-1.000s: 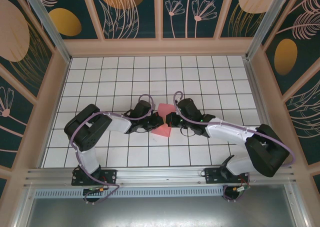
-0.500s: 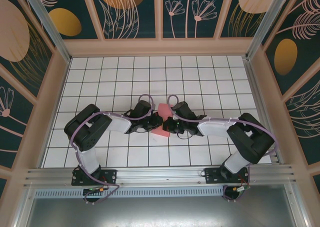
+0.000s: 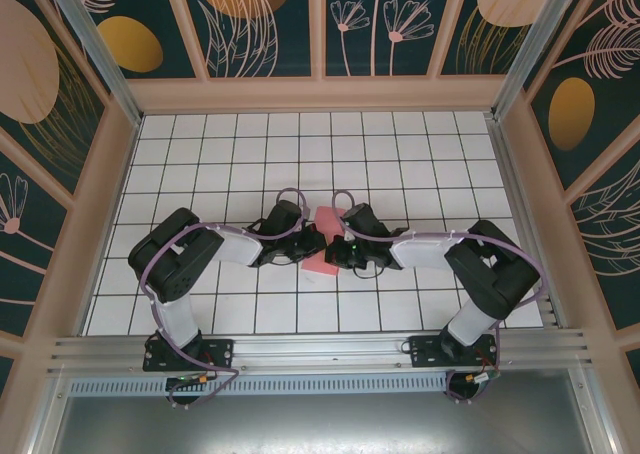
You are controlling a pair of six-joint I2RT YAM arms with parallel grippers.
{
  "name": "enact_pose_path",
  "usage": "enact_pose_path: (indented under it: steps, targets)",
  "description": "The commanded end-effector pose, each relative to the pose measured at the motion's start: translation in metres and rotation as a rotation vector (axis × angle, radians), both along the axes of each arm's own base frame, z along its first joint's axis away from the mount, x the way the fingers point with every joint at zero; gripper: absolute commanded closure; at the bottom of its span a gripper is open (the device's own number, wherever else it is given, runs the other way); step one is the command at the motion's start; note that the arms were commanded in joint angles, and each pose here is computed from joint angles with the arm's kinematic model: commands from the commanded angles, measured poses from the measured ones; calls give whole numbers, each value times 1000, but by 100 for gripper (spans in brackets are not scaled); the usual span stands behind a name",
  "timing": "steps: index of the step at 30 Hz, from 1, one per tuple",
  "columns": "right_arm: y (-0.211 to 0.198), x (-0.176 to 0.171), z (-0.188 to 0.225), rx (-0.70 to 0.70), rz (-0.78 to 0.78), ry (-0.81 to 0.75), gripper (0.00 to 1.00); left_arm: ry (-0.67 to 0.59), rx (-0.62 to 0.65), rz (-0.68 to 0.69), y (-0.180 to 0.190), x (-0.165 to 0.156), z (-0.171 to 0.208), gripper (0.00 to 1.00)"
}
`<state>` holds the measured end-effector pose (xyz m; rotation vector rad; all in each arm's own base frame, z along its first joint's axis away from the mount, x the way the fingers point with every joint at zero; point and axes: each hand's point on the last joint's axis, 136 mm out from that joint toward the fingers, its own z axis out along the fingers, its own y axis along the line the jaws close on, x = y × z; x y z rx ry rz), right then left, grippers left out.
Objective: Fold a paper plane with a square sheet of paper (pick it up from the middle)
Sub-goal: Fold the triangle a second time at the center of the table.
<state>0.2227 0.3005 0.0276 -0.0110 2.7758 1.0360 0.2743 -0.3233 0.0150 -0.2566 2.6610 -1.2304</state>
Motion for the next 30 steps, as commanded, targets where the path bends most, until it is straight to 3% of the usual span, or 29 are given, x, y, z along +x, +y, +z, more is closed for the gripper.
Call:
enact_pose_path:
  steps: [1,16,24,30]
  targets:
    - [-9,-5,-11,-31,-3,22,100,63,95,-8,15,-16,-28,100]
    - [-24,-18,-26,-83,-14,62,100,65,100,-7,16,-17,-29,100]
    - [-5,1,22,1,-1,-33,100,63,101,-6,16,-17,-28,100]
    - [2,-4,17,6,24,-8,100,63,98,-7,16,-16,-28,100]
